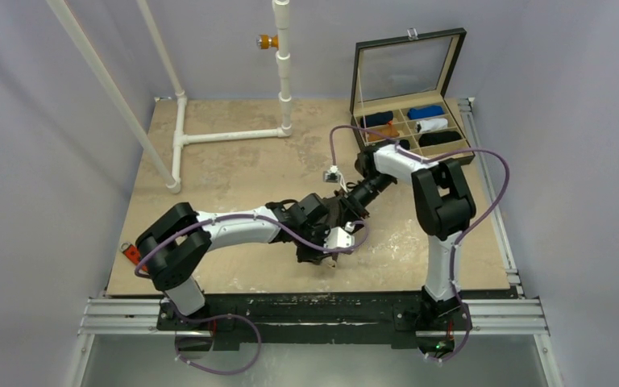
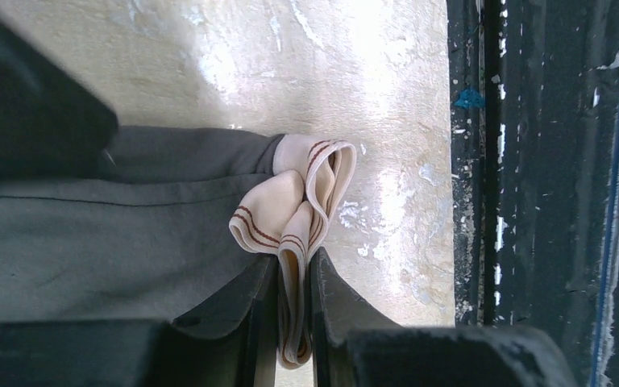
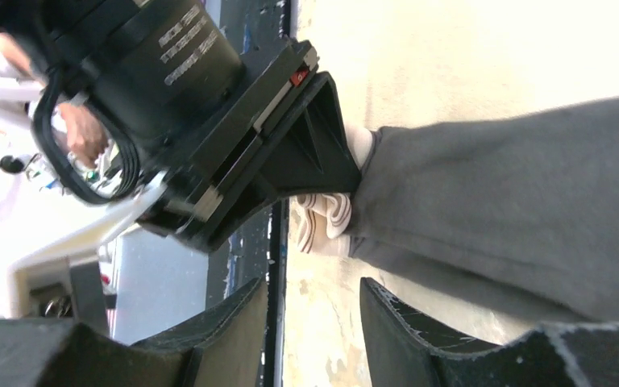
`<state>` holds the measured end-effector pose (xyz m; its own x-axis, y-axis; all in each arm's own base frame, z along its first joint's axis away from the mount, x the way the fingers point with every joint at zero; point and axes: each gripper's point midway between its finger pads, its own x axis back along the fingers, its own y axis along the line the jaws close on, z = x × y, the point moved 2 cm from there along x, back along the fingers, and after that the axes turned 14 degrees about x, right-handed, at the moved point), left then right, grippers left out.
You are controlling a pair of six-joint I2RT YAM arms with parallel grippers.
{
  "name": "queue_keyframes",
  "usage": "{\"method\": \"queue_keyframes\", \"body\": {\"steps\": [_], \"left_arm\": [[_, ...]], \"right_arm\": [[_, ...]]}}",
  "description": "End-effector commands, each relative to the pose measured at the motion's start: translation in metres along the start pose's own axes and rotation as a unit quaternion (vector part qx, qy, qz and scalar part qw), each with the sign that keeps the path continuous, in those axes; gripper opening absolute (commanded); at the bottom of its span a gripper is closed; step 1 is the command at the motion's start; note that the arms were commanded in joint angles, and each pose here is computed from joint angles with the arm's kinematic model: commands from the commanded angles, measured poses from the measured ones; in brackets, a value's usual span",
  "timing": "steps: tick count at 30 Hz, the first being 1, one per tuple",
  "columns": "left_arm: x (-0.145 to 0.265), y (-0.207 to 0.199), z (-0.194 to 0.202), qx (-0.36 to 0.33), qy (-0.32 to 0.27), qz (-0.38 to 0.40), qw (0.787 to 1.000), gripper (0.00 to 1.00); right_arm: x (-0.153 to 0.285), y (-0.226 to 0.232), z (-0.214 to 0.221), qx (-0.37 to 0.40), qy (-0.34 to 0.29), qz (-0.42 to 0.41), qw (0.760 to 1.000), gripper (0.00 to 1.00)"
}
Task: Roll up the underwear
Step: Roll the underwear to the center of the board.
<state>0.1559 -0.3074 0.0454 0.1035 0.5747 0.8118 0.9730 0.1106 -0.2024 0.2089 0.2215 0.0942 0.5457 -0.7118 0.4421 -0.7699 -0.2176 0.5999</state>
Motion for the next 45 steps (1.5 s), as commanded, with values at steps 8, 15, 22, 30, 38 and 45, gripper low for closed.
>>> {"method": "queue_keyframes", "body": {"steps": [8, 15, 22, 30, 38, 45], "left_arm": [[0.011, 0.003, -0.007, 0.110, 0.005, 0.110, 0.988, 0.00], [0.010, 0.012, -0.016, 0.189, 0.022, 0.192, 0.963, 0.00], [0.009, 0.035, -0.020, 0.293, 0.020, 0.254, 0.922, 0.00], [0.002, 0.047, -0.017, 0.355, 0.023, 0.285, 0.890, 0.00], [-0.005, 0.052, -0.015, 0.397, 0.038, 0.314, 0.862, 0.00], [-0.006, 0.056, -0.008, 0.432, 0.047, 0.319, 0.842, 0.00]], "right_arm": [[0.087, 0.005, 0.004, 0.012, -0.062, 0.166, 0.984, 0.46], [0.115, 0.013, 0.005, 0.027, -0.097, 0.254, 0.962, 0.48], [0.124, 0.029, 0.002, 0.090, -0.083, 0.342, 0.932, 0.49], [0.101, 0.034, 0.000, 0.159, -0.014, 0.405, 0.900, 0.53], [0.045, 0.027, -0.018, 0.244, 0.078, 0.423, 0.869, 0.61], [0.002, 0.022, -0.015, 0.307, 0.150, 0.414, 0.844, 0.61]]}}
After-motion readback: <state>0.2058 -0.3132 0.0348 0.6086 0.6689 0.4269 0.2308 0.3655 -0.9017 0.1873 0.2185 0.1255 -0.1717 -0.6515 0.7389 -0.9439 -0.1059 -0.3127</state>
